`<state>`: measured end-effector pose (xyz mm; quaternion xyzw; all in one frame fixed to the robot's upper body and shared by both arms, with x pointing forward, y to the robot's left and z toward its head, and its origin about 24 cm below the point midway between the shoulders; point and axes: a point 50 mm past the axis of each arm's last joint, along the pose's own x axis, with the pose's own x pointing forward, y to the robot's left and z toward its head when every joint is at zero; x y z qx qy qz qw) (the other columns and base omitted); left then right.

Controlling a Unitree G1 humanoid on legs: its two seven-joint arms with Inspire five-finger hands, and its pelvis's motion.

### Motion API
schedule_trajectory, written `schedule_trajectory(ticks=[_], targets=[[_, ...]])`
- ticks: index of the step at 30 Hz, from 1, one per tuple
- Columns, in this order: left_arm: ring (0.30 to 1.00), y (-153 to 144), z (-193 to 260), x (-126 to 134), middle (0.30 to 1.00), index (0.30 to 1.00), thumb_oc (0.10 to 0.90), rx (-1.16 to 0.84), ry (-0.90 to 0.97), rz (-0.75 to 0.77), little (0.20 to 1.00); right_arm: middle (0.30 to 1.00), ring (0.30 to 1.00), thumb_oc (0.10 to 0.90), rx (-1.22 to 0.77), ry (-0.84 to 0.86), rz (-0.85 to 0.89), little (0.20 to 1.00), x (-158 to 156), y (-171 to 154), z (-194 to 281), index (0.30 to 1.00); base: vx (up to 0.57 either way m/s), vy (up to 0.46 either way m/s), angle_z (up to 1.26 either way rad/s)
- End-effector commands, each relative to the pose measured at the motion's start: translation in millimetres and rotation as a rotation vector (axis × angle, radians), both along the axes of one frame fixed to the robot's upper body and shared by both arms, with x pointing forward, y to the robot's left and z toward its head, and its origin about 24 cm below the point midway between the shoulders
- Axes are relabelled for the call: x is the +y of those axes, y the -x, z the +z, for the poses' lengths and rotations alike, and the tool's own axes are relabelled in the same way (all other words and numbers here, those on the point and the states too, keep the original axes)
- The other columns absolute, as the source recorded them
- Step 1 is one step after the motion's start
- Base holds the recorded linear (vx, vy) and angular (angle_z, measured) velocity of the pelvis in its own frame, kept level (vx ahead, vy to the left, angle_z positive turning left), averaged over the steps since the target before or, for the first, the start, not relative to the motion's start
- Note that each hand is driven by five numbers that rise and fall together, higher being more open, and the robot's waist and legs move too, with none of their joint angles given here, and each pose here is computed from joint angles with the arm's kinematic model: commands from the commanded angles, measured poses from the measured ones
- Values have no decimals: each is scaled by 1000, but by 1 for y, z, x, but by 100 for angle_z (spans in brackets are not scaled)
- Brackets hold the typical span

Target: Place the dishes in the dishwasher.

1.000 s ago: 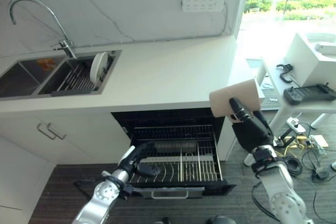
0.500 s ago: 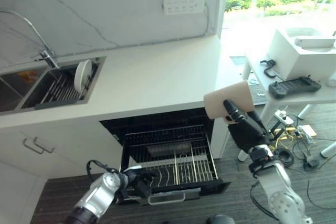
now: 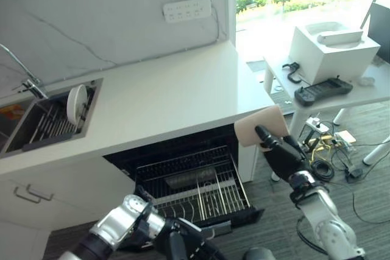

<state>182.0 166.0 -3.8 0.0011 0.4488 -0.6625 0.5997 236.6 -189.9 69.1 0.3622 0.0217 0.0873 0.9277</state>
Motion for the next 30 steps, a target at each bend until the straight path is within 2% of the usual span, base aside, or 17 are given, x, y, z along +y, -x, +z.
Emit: schedule_trajectory(ticks=[1,4,6,7,11,12,13,14,15,20,25,30], targets=[[900,11,16,-9,900,900,800,103,191,-127,900,300,300,400,-343,-75,70,300,10,-13,64,300,0,0,0],[900,6,14,-7,900,900,800,25,155,-27,900,300,300,400,-338,-60,61,300,10,-12,62,300,0,0,0],[900,-10,15,-3,900,900,800,-113,123,215,900,300,300,400,-330,-45,48,300,9,-10,61,300,-5,-1,3],[900,-14,16,-1,900,900,800,-140,125,274,900,300,300,400,-328,-42,43,300,9,-9,61,300,-5,-5,12],[900,-31,30,12,900,900,800,-242,272,598,900,300,300,400,-308,-23,37,300,3,-3,56,300,-2,-11,12],[900,-42,36,23,900,900,800,-368,300,806,900,300,300,400,-317,-12,24,300,2,-1,54,300,-1,-7,8],[900,-43,38,25,900,900,800,-389,305,840,900,300,300,400,-318,-10,21,300,2,0,54,300,2,-8,13],[900,-51,44,36,900,900,800,-497,303,973,900,300,300,400,-322,0,7,300,1,0,55,300,5,-8,24],[900,-55,51,43,900,900,800,-541,336,1035,900,300,300,400,-323,4,-2,300,0,0,56,300,7,-12,21],[900,-69,64,58,900,900,800,-619,436,1333,900,300,300,400,-330,3,-15,300,5,-5,59,300,7,-19,15],[900,-72,62,68,900,900,800,-724,345,1486,900,300,300,400,-341,71,-26,300,7,-6,60,300,19,-7,7],[900,-65,36,64,900,900,800,-633,191,1505,900,300,300,400,-315,149,-24,300,5,-6,55,300,55,-9,8]])
